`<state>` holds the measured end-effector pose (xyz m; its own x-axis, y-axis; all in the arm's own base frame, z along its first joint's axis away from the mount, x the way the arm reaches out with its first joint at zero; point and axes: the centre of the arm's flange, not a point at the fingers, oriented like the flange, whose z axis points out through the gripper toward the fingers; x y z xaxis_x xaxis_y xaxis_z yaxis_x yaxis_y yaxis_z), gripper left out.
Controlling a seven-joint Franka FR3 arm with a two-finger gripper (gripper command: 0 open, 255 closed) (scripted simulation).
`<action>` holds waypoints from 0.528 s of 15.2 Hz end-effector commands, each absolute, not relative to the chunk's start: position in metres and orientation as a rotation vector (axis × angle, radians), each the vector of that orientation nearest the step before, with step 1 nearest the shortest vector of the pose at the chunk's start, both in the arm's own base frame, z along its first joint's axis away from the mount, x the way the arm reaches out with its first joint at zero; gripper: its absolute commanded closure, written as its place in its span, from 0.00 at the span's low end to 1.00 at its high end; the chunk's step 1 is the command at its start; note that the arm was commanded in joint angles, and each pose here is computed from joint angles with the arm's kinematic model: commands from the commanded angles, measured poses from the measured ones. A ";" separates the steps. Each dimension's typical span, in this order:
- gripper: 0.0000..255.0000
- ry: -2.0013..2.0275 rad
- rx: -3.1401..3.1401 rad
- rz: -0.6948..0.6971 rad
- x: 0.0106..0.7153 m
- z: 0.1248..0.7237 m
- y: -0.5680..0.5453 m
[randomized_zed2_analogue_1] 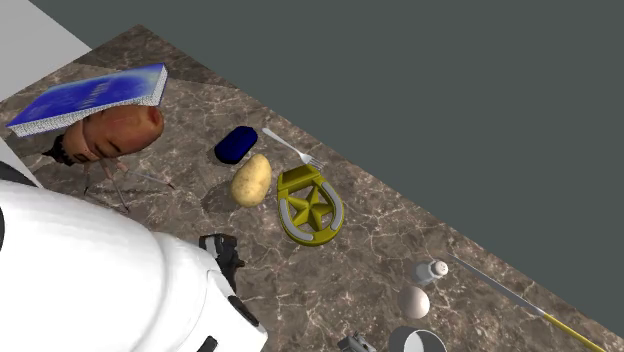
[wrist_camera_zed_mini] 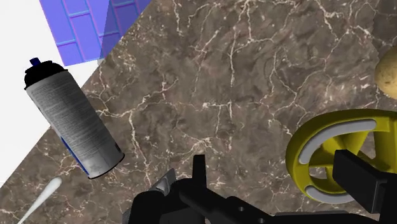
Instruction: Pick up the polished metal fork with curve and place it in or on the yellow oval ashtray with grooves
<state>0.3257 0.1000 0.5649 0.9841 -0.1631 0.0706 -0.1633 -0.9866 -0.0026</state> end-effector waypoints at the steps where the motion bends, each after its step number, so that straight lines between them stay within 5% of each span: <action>1: 0.00 -0.338 3.119 0.111 0.327 0.555 0.128; 8: 0.00 -0.595 3.077 0.111 0.347 0.514 0.209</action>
<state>0.3441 0.1959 0.5202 0.9356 -0.3460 0.0710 -0.3464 -0.9381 -0.0060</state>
